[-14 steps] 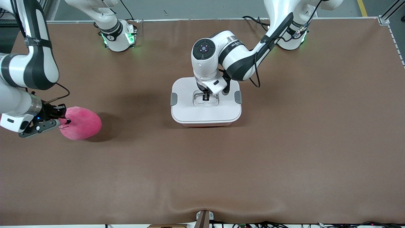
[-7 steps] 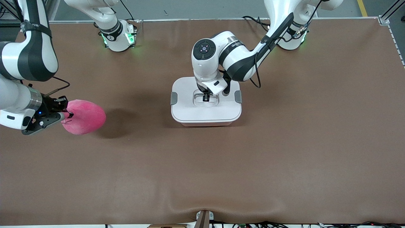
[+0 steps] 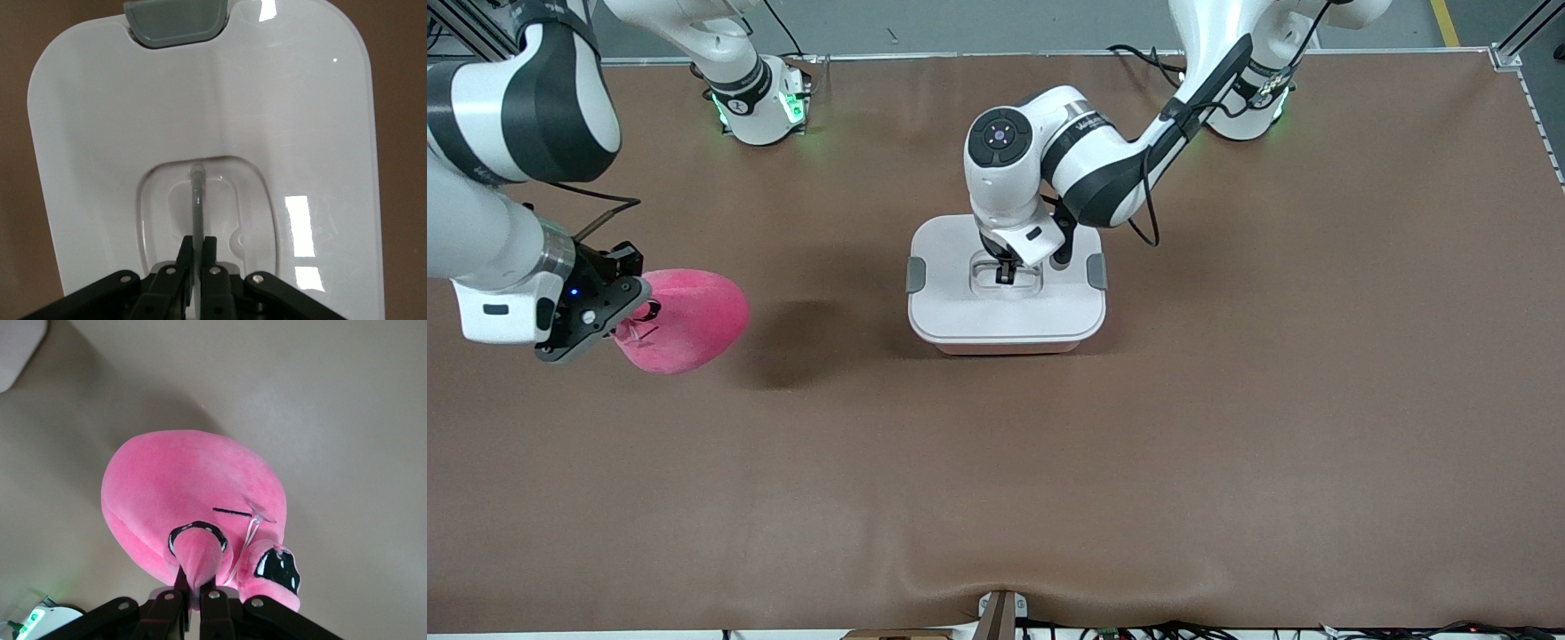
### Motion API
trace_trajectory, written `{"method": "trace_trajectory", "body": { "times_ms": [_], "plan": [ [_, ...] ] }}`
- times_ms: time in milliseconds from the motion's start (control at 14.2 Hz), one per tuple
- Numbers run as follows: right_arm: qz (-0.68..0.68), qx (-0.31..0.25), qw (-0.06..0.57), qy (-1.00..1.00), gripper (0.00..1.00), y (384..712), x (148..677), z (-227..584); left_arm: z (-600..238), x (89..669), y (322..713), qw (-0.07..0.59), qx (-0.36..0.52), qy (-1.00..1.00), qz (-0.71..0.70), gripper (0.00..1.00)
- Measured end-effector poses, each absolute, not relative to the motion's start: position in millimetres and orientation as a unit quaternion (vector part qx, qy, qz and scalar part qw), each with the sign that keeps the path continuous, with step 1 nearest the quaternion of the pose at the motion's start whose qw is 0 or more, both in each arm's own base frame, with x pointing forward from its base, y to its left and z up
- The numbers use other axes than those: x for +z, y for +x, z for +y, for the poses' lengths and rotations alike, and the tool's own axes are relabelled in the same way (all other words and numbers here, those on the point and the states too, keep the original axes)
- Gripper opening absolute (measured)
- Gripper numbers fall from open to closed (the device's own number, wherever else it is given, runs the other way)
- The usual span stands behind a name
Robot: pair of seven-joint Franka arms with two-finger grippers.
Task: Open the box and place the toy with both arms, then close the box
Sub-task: 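Lift the lid off with the left gripper while the right gripper carries the toy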
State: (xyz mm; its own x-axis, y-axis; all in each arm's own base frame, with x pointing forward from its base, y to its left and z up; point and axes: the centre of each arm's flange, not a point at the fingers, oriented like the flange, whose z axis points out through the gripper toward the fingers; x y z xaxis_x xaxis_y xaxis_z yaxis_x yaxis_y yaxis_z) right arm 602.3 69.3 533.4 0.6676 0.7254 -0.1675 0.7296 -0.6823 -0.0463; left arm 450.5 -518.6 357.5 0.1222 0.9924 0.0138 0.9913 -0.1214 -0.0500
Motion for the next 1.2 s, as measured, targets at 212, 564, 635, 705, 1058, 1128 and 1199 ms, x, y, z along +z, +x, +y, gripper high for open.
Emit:
{"method": "trace_trajectory", "body": {
  "times_ms": [212,564,635,705,1058,1128,1199],
  "plan": [
    [0.423,-0.076,-0.017,0.903,0.08,595,545,79,-518,368,452,0.022,0.008,-0.748,-0.663,0.07],
    [0.467,-0.077,-0.024,0.881,0.08,573,563,128,-509,397,453,0.023,-0.001,-0.752,-0.659,0.07],
    [0.479,-0.073,-0.023,0.875,0.08,568,568,139,-506,407,453,0.023,-0.005,-0.754,-0.657,0.07],
    [0.496,-0.069,-0.023,0.865,0.08,563,572,149,-501,419,454,0.024,-0.009,-0.756,-0.655,0.07],
    [0.604,-0.038,-0.029,0.796,0.08,544,591,198,-459,467,481,0.03,-0.02,-0.77,-0.637,0.07],
    [0.626,-0.03,-0.031,0.779,0.08,542,592,206,-444,476,490,0.031,-0.022,-0.776,-0.629,0.07],
    [0.646,-0.022,-0.032,0.763,0.08,541,593,214,-428,485,499,0.035,-0.023,-0.783,-0.621,0.07]
  ]
}}
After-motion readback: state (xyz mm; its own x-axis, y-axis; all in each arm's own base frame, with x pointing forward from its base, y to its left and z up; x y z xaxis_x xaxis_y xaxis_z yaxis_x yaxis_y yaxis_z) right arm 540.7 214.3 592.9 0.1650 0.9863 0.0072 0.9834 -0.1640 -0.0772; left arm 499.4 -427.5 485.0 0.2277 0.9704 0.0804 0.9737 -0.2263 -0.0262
